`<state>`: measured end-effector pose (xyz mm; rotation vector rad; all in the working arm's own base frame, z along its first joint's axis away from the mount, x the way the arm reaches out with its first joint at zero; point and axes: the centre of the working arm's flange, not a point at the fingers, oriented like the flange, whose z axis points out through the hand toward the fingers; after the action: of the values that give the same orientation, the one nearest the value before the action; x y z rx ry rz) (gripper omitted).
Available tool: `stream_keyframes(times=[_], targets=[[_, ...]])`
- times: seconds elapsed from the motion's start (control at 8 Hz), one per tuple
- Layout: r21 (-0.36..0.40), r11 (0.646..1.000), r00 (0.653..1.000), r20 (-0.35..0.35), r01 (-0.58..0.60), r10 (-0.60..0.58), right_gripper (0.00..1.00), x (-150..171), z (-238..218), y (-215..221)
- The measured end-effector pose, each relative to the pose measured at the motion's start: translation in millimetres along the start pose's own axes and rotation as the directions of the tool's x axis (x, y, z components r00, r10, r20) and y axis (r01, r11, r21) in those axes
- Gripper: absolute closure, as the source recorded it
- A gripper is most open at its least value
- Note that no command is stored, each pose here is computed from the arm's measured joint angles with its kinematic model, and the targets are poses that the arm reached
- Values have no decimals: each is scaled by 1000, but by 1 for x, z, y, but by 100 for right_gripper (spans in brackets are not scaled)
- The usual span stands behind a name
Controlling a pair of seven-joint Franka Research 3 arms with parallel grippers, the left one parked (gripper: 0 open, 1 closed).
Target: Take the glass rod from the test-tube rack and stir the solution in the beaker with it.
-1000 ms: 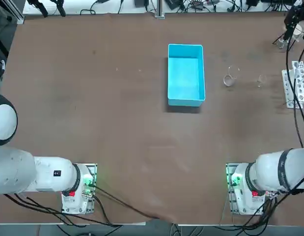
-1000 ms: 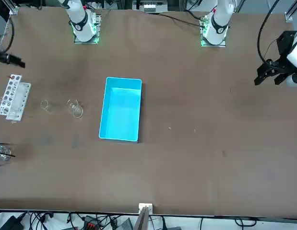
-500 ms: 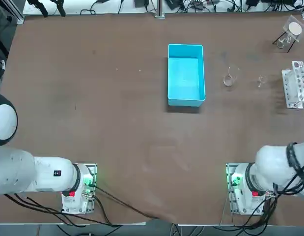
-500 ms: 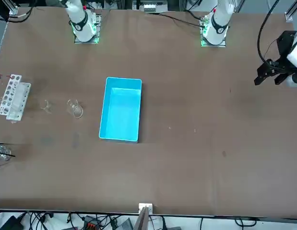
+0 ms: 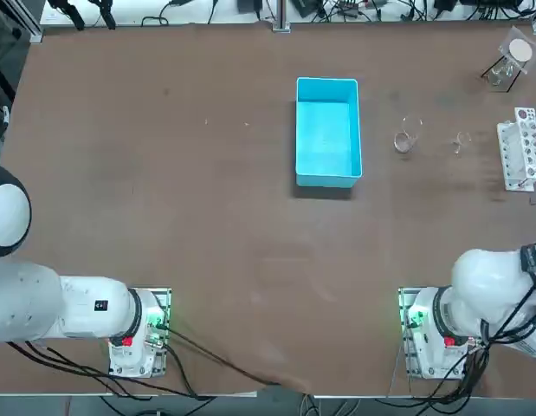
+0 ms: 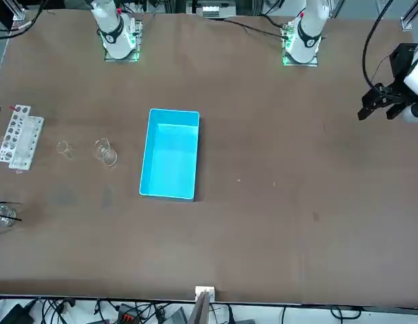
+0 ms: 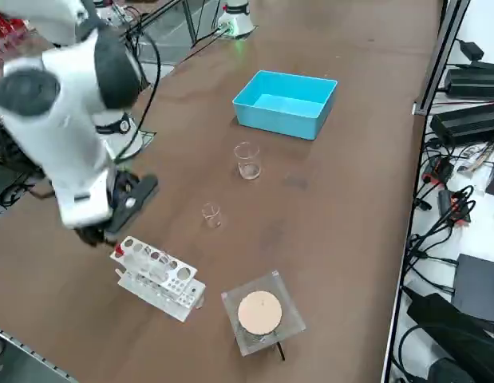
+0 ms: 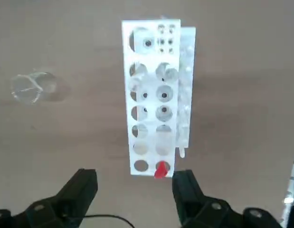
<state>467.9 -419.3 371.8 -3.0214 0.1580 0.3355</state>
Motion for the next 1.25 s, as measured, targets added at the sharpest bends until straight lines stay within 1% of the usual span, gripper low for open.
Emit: stream_keyframes(times=[0.25,0.38,0.5,0.62,0.75,1.0,1.12,1.25], targets=[[20,998,998,21,-55,54,8,11,38,10],[18,996,996,21,-82,82,11,17,47,10],[20,994,994,24,-104,103,12,20,52,8],[25,993,993,27,-115,115,20,21,54,6],[41,991,992,25,-127,126,25,21,57,4],[65,987,989,11,-149,149,40,25,59,1],[61,986,988,0,-154,154,42,27,60,1],[57,986,988,-7,-156,157,41,29,62,3]])
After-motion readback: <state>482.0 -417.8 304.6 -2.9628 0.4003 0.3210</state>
